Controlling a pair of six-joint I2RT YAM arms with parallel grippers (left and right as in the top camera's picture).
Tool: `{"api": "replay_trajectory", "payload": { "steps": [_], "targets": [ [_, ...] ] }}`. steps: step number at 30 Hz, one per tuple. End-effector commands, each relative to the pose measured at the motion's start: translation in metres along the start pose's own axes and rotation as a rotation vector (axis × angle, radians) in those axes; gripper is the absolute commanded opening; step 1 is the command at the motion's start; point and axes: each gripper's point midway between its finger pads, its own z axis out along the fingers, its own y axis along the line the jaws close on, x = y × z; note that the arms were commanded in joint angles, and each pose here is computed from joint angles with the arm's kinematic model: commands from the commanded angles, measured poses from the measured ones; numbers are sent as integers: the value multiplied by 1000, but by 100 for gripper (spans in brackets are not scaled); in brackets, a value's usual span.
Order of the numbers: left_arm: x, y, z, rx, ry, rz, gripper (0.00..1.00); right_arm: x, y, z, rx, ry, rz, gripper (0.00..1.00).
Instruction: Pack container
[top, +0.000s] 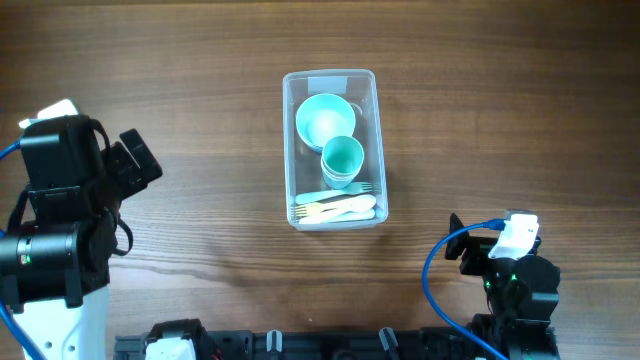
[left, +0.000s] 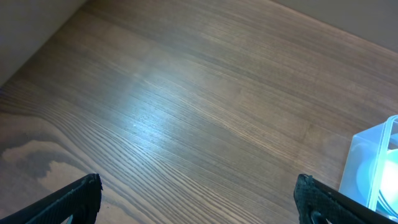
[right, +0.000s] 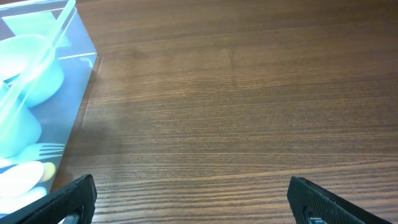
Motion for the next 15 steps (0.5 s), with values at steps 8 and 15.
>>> {"api": "replay_trajectory", "payload": {
  "steps": [8,15],
  "targets": [
    [-4,0,-13,26,-38,-26,100,3,2,1,-12,-4,-12,100],
    [1,-10,-55,151,-214,65,100,3,2,1,-12,-4,-13,100]
  ]
}}
